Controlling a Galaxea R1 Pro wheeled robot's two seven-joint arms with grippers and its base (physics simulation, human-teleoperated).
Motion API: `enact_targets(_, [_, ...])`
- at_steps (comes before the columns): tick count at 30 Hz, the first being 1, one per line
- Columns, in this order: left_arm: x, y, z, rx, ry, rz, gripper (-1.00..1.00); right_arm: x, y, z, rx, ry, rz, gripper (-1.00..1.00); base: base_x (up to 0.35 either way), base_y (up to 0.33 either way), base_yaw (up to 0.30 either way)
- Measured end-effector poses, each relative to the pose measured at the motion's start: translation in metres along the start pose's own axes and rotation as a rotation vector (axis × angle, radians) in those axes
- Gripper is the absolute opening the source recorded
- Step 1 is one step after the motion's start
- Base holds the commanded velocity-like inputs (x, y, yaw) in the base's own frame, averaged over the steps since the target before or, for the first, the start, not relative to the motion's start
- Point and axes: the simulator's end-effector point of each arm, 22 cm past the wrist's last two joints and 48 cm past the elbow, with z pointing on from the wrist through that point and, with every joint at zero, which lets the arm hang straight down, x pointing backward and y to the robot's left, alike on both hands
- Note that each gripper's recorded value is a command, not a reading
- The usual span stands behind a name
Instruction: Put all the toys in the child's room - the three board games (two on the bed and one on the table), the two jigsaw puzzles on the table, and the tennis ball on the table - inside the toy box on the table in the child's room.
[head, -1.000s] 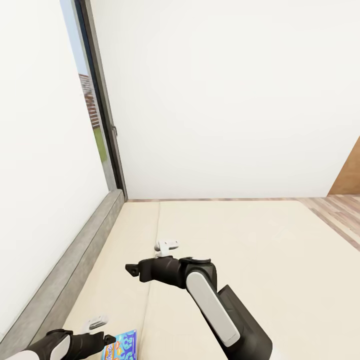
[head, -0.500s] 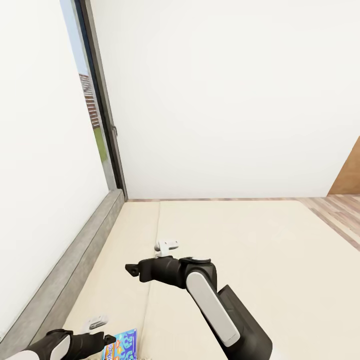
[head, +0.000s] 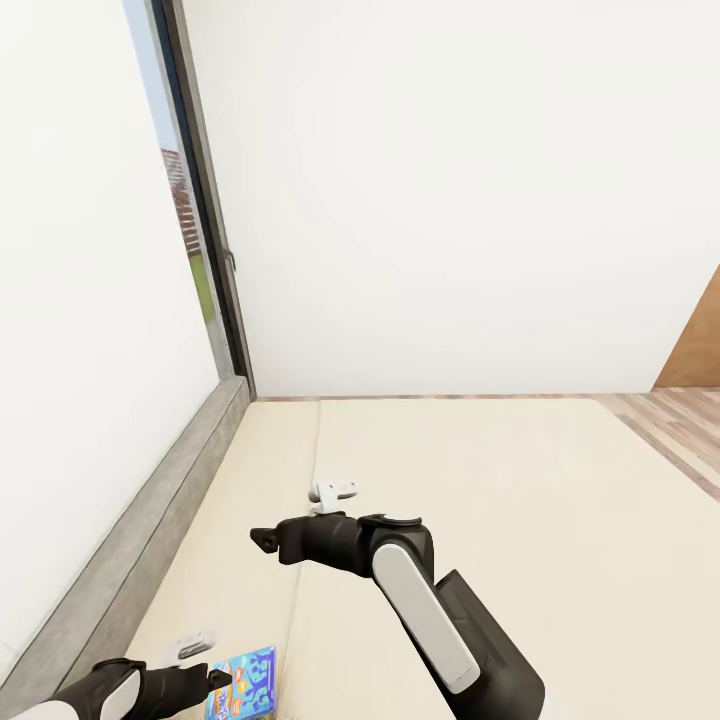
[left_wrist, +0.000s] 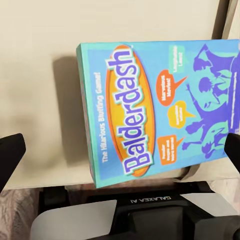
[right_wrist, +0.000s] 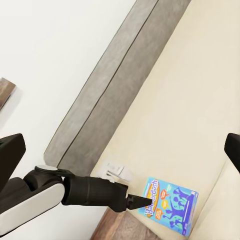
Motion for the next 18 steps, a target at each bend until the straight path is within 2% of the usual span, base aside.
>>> enact_targets(18, [-0.0004,0.0005,-0.0003,0.000,-0.001,0.000,1.00,0.0000,0.0000,-0.0001,0.000,0.000,0.000,1.00,0.022,0.000,0.000])
